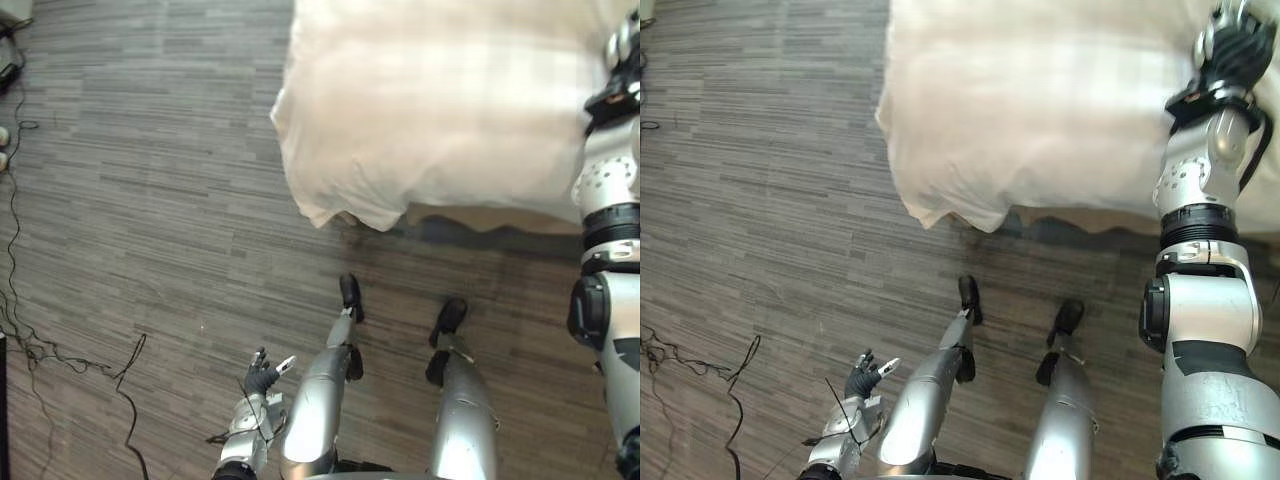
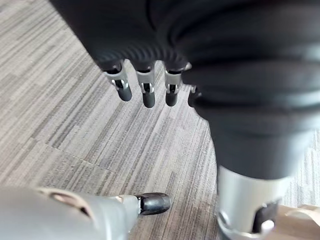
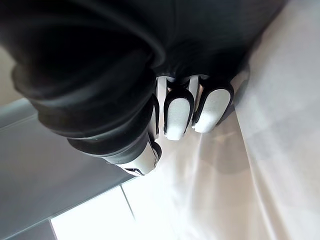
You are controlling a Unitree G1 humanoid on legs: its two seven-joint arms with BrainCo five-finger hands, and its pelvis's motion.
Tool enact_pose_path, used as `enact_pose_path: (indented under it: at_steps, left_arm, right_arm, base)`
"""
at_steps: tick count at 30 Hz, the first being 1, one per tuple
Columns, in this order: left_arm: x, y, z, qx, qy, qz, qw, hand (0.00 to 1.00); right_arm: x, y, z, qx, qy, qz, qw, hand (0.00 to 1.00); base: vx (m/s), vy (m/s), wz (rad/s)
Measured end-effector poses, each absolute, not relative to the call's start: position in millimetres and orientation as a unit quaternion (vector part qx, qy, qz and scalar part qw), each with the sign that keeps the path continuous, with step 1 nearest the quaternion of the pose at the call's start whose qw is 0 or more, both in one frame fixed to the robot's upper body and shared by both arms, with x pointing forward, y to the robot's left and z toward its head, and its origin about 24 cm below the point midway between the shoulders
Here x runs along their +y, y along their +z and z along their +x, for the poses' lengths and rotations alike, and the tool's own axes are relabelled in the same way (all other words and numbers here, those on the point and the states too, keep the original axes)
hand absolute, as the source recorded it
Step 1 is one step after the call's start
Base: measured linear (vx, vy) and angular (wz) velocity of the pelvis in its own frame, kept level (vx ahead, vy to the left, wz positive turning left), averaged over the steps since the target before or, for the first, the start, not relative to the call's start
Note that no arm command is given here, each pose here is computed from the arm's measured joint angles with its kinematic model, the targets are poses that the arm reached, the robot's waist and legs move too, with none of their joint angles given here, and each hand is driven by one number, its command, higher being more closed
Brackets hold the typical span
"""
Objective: Tidy the bed and pick cloth on bed and put in laundry
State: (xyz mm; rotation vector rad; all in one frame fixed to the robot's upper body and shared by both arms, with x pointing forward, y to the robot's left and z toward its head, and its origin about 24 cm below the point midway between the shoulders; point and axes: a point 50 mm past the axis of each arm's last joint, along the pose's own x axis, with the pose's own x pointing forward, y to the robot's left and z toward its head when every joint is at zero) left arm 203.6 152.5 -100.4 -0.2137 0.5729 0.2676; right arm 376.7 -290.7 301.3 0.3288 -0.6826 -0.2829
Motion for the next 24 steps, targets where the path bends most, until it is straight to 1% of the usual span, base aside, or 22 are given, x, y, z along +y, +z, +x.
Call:
enact_pose_path:
  at_steps: [3, 5, 6, 7, 8, 9, 10, 11, 12, 13, 14, 15, 16, 17, 18, 21, 23, 24]
  left_arm:
    - [158.6, -99.2, 204.1, 0.275, 0.155, -0.119, 0.941, 0.0]
    - [164.5, -105.4, 197.7, 0.291, 0.177, -0.127, 0.932, 0.0]
    - [165.7, -106.9, 196.2, 0.295, 0.182, -0.129, 0.929, 0.0]
    - [171.4, -110.2, 192.1, 0.303, 0.198, -0.133, 0.923, 0.0]
    - [173.7, -111.6, 190.3, 0.307, 0.204, -0.135, 0.92, 0.0]
    - [176.8, -113.4, 187.9, 0.311, 0.213, -0.138, 0.916, 0.0]
    - [180.4, -114.9, 185.4, 0.315, 0.224, -0.142, 0.911, 0.0]
    - [184.0, -118.1, 181.7, 0.325, 0.233, -0.139, 0.906, 0.0]
    - [185.5, -123.5, 174.5, 0.343, 0.246, -0.146, 0.895, 0.0]
    - [187.8, -125.0, 171.5, 0.348, 0.253, -0.147, 0.891, 0.0]
    - [191.7, -127.2, 166.5, 0.355, 0.263, -0.148, 0.885, 0.0]
    - [192.8, -128.1, 164.4, 0.358, 0.266, -0.146, 0.883, 0.0]
    - [193.9, -129.6, 162.0, 0.363, 0.266, -0.139, 0.882, 0.0]
    - [195.2, -130.2, 160.6, 0.365, 0.267, -0.136, 0.881, 0.0]
    - [197.4, -131.0, 159.0, 0.369, 0.267, -0.129, 0.881, 0.0]
    - [200.5, -135.2, 151.0, 0.393, 0.25, -0.087, 0.88, 0.0]
    - [196.4, -141.6, 144.2, 0.43, 0.186, -0.009, 0.883, 0.0]
    - [194.6, -144.0, 140.9, 0.442, 0.158, 0.017, 0.883, 0.0]
  right_arm:
    - [-285.9, 240.5, 372.0, -0.309, -0.154, 0.235, 0.909, 1.0]
    - [-293.5, 159.7, 353.3, -0.249, -0.219, 0.314, 0.89, 1.0]
    - [-295.8, 136.7, 345.5, -0.228, -0.242, 0.331, 0.883, 1.0]
    - [-298.9, 72.6, 318.3, -0.155, -0.312, 0.378, 0.858, 1.0]
    - [-299.1, 42.1, 303.0, -0.109, -0.347, 0.393, 0.844, 1.0]
    - [-295.1, -6.7, 273.3, -0.031, -0.4, 0.412, 0.818, 1.0]
    - [-289.5, -50.4, 236.3, 0.045, -0.45, 0.421, 0.787, 1.0]
    - [-273.9, -91.7, 190.6, 0.125, -0.496, 0.424, 0.747, 1.0]
    - [-258.0, -123.9, 134.3, 0.196, -0.542, 0.417, 0.702, 0.0]
    - [-253.8, -131.7, 114.7, 0.217, -0.555, 0.41, 0.69, 0.0]
    - [-248.0, -143.5, 75.1, 0.267, -0.573, 0.38, 0.675, 0.0]
    - [-248.4, -146.8, 54.6, 0.291, -0.581, 0.36, 0.669, 0.0]
    - [-248.6, -148.5, 31.0, 0.319, -0.587, 0.326, 0.669, 0.0]
    - [-247.0, -149.0, 27.3, 0.332, -0.58, 0.313, 0.676, 0.0]
    - [-243.9, -149.2, 27.1, 0.347, -0.561, 0.295, 0.691, 0.0]
    - [-233.2, -149.3, 45.7, 0.368, -0.499, 0.273, 0.736, 0.0]
    - [-222.6, -148.2, 68.5, 0.377, -0.437, 0.26, 0.774, 0.0]
    - [-219.9, -147.1, 76.0, 0.377, -0.417, 0.258, 0.786, 0.0]
  base:
    - [0.1, -0.032, -0.01]
    - [0.13, -0.035, -0.02]
    - [0.17, -0.042, -0.06]
    - [0.15, -0.032, -0.07]
    - [0.18, -0.03, -0.11]
    - [0.13, -0.011, -0.13]
    - [0.16, -0.006, -0.22]
    - [0.17, 0.002, -0.35]
    - [0.17, 0.002, -0.36]
    - [0.17, 0.003, -0.41]
    - [0.13, 0.002, -0.36]
    - [0.17, 0.0, -0.48]
    - [0.13, -0.008, -0.36]
    - [0.15, -0.022, -0.34]
    - [0.11, -0.036, -0.32]
    - [0.09, -0.046, -0.3]
    - [0.07, -0.045, -0.38]
    - [0.02, -0.035, -0.5]
